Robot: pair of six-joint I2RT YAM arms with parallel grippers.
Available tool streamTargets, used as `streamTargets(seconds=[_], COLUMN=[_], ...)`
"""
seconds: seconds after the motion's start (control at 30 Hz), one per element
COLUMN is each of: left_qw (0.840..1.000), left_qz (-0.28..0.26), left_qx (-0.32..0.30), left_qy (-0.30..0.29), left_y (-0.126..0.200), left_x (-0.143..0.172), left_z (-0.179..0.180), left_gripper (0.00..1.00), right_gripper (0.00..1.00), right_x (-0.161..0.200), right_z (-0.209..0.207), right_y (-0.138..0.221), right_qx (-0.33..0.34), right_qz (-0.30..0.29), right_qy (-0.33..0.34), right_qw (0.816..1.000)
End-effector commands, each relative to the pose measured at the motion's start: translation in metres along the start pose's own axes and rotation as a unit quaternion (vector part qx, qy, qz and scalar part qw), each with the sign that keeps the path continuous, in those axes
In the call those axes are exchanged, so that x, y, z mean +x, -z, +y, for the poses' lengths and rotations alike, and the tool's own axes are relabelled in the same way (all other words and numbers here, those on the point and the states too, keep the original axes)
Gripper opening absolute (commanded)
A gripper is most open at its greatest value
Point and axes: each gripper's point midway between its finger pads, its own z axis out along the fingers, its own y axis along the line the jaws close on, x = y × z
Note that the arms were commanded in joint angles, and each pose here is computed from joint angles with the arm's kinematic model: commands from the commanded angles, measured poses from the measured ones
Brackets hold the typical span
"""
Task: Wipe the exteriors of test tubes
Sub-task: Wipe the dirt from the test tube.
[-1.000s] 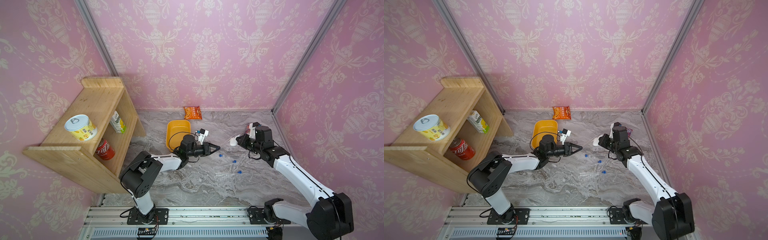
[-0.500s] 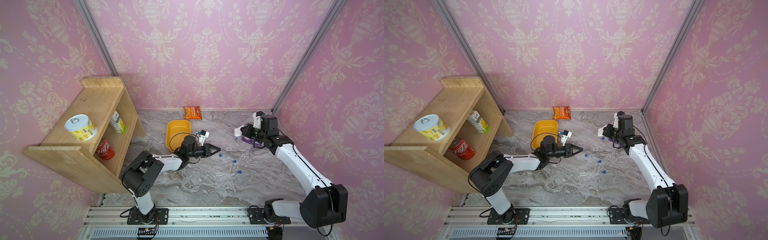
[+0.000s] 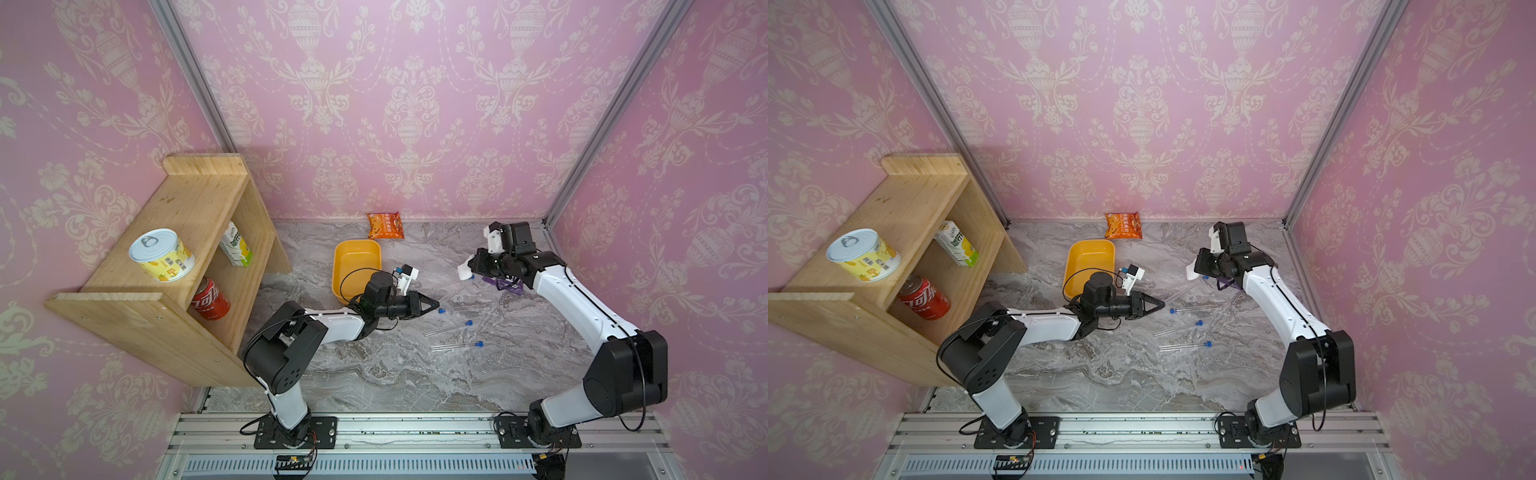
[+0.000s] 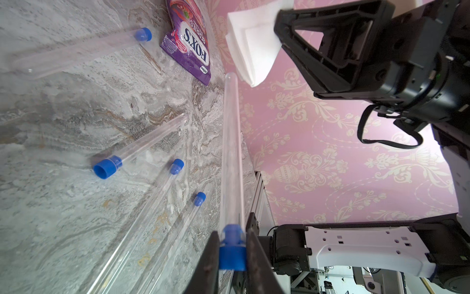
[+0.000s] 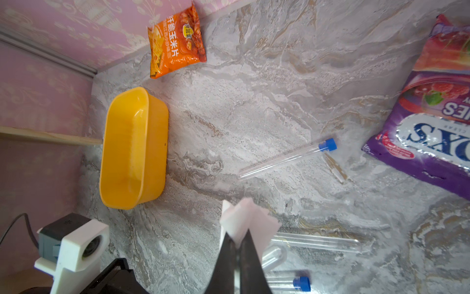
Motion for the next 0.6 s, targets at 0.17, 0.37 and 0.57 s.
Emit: streamTargets(seconds=[0.17,0.37,0.57], left_qw=[0.999,0.999,0.999], left_qz=[0.017,0.016,0.017], left_qx=[0.007,0.009,0.010], left_qy=[-0.026,-0.026,-0.027], left_y=[-0.001,-0.001,-0.002], left_x=[0.004,0.003,0.003], left_z=[-0.011,-0.011,-0.011], left_gripper=[0.20,0.20,0.19], right_gripper=[0.00,0.00,0.00], right_x=[0.020,0.038,0.048], right_z=[0.008,0.006,0.014], right_y=[-0.004,-0.008,-0.010], right_qx=[0.013,0.028,0.018], right_qz=[0.056,0.081,0.096], right_qy=[0.040,0.055,0.060], right_qw=[0.998,0.995,0.993])
